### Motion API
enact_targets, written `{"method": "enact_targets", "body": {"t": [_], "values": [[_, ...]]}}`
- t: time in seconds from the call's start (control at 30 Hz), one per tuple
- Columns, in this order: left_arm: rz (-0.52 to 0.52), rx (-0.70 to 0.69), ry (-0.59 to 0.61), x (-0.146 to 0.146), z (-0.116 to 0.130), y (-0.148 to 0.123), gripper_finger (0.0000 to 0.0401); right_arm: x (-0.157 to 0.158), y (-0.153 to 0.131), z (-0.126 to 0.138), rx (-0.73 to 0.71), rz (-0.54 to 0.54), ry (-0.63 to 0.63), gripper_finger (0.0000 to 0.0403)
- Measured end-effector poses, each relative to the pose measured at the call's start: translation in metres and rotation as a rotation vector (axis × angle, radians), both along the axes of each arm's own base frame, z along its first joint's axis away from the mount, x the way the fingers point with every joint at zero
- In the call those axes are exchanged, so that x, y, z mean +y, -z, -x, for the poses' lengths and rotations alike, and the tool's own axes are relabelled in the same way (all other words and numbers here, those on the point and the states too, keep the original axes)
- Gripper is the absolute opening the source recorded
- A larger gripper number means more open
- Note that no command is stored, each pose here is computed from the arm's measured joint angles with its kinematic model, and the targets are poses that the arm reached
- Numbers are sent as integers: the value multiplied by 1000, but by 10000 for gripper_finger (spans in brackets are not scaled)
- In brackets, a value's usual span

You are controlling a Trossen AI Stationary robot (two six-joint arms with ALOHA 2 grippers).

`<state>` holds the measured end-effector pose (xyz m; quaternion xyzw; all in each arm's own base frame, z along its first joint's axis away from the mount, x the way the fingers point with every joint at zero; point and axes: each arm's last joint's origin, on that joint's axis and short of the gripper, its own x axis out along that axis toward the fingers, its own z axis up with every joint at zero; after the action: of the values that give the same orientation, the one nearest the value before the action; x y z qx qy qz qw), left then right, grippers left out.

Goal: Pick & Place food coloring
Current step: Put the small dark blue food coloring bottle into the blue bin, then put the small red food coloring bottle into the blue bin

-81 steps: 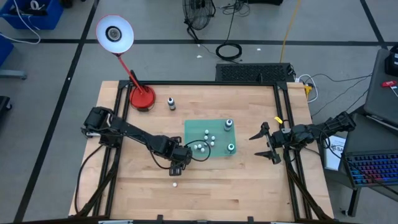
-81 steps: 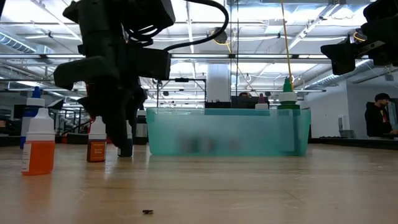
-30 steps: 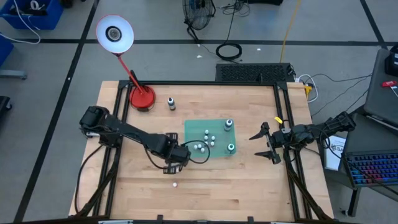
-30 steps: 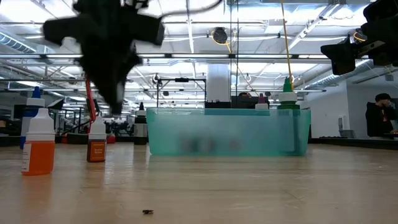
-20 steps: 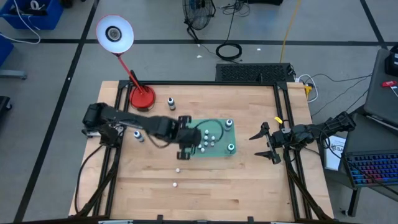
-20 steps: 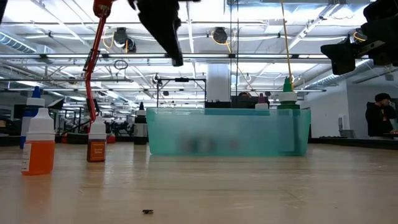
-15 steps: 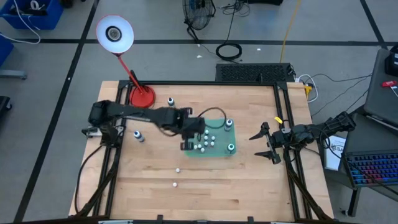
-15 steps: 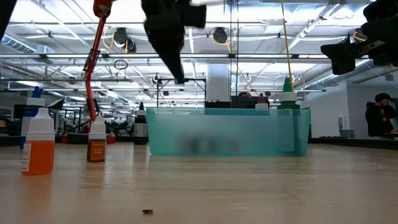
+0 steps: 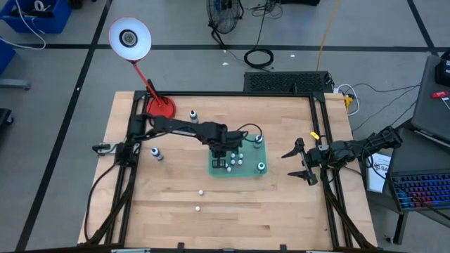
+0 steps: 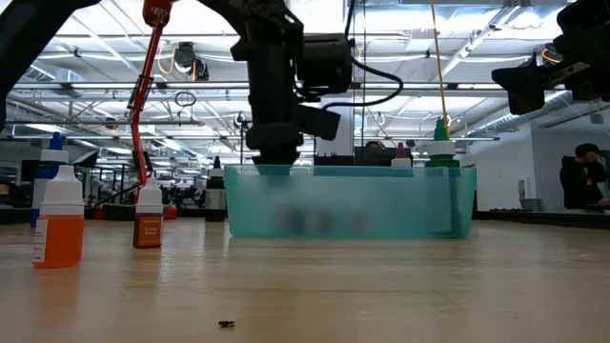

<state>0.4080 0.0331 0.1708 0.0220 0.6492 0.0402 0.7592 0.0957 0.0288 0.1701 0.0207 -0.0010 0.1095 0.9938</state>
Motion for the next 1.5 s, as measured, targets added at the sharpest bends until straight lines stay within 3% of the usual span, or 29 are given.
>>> {"method": "enact_targets", "body": {"t": [0.2,0.4,0.57,0.83,0.97,1.13,1.33,1.5], "values": [[3,-11,-5,0,-4,7,70,0,0,0,0,0,0,313],[3,-19,-9,0,-4,5,150,0,0,0,0,0,0,313],[-4,-19,-22,0,-3,2,183,0,0,0,0,0,0,313],[12,1,-107,-10,20,-61,203,0,0,0,0,0,0,313],[72,-71,-133,-34,40,-99,199,0,0,0,0,0,0,313],[114,-100,-45,-83,60,-114,193,0,0,0,-1,0,0,313],[50,-52,173,-143,80,-102,201,0,0,0,0,0,0,313],[-30,-59,282,-172,93,-76,204,0,0,0,-1,0,0,313]]}}
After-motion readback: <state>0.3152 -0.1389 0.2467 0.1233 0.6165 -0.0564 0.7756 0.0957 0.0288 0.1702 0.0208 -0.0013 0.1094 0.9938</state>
